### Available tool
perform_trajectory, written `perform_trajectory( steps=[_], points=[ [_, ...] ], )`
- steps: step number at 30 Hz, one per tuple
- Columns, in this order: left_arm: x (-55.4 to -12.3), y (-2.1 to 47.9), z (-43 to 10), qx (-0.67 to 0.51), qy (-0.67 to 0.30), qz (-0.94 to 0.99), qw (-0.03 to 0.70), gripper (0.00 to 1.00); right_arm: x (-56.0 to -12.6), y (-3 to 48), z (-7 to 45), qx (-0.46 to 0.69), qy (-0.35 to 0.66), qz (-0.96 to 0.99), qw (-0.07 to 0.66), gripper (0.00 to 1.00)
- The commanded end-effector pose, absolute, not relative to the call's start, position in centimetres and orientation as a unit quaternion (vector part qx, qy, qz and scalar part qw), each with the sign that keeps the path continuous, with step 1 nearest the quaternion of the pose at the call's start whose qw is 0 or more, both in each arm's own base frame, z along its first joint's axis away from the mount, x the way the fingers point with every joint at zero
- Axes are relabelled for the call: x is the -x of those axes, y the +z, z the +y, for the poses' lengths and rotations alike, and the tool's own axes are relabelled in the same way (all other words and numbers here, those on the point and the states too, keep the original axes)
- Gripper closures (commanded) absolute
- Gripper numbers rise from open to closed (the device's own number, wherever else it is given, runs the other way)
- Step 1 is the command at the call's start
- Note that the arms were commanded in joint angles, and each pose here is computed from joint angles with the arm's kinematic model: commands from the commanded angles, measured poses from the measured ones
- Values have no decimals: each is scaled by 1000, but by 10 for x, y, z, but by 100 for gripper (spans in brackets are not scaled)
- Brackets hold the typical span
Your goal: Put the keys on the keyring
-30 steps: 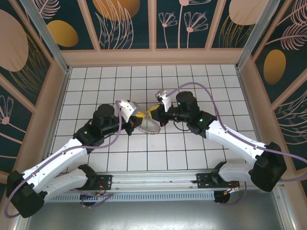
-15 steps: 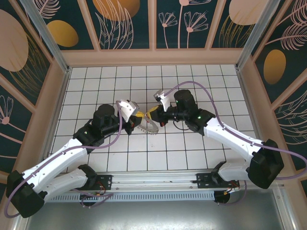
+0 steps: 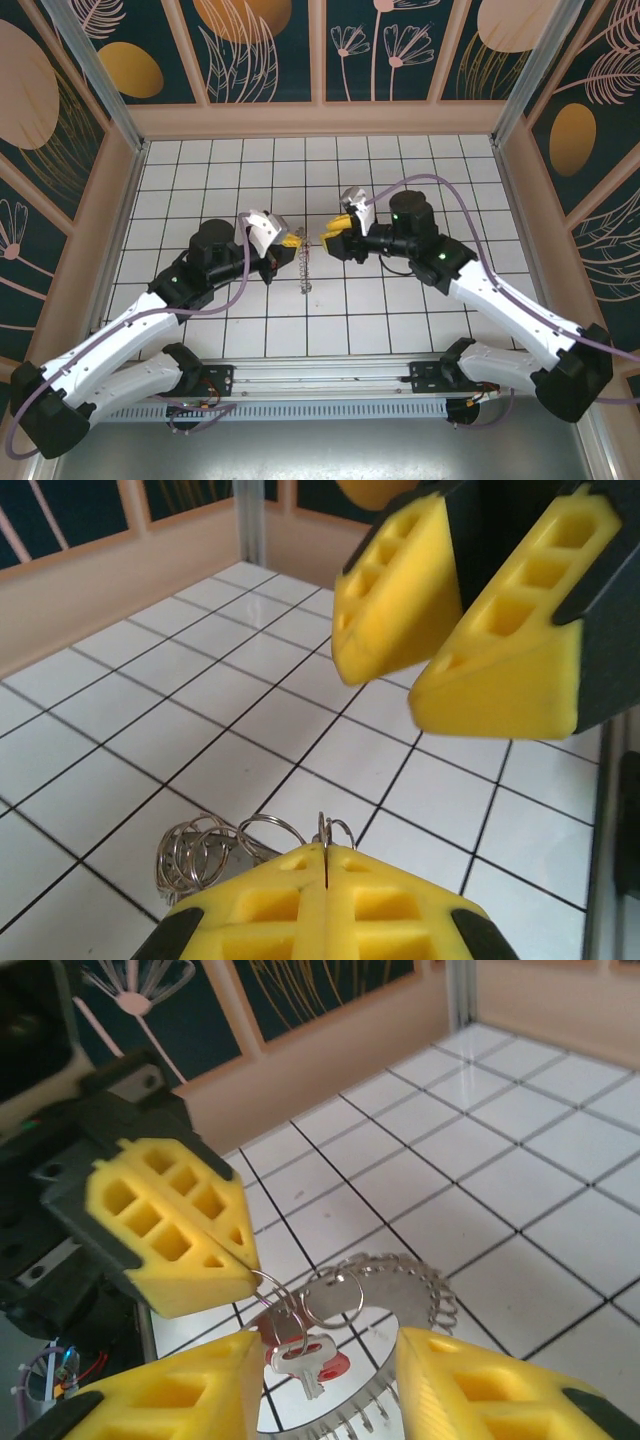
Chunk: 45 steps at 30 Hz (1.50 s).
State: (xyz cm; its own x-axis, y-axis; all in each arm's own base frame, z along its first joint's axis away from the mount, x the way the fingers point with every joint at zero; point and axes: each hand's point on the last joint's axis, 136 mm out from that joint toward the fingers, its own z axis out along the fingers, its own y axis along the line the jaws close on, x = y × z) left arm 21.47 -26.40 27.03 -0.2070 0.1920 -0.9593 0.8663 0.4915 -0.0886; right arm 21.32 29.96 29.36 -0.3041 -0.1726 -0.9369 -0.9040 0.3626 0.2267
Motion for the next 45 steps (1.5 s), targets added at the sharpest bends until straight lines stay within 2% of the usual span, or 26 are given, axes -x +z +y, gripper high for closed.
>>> perform_trajectory(
  steps=[1, 4, 7, 24, 29, 36, 38, 40, 43, 45],
  points=[
    [-194, 316, -272, -408, -381, 631, 539, 100, -193, 314, 300, 435, 424, 632, 482, 58],
    [-182, 325, -276, -421, -409, 613, 529, 100, -181, 319, 300, 456, 438, 604, 486, 53],
    [-172, 334, -279, -431, -432, 595, 523, 100, -170, 324, 304, 474, 458, 583, 476, 53],
    [-150, 363, -278, -446, -474, 547, 526, 100, -152, 331, 319, 504, 494, 553, 443, 59],
    [-150, 362, -278, -447, -475, 549, 523, 100, -148, 334, 324, 510, 497, 545, 443, 66],
    [-153, 362, -278, -442, -471, 550, 530, 100, -147, 328, 326, 512, 490, 550, 441, 84],
    [-152, 364, -277, -443, -471, 547, 531, 100, -148, 328, 325, 512, 486, 552, 444, 86],
    [-150, 365, -277, -443, -473, 545, 532, 100, -149, 327, 325, 510, 483, 555, 446, 85],
    [-150, 367, -275, -442, -472, 543, 536, 100, -150, 328, 323, 507, 481, 556, 449, 72],
    [-149, 368, -275, -441, -473, 543, 536, 100, -149, 329, 323, 506, 481, 556, 451, 68]
  ],
)
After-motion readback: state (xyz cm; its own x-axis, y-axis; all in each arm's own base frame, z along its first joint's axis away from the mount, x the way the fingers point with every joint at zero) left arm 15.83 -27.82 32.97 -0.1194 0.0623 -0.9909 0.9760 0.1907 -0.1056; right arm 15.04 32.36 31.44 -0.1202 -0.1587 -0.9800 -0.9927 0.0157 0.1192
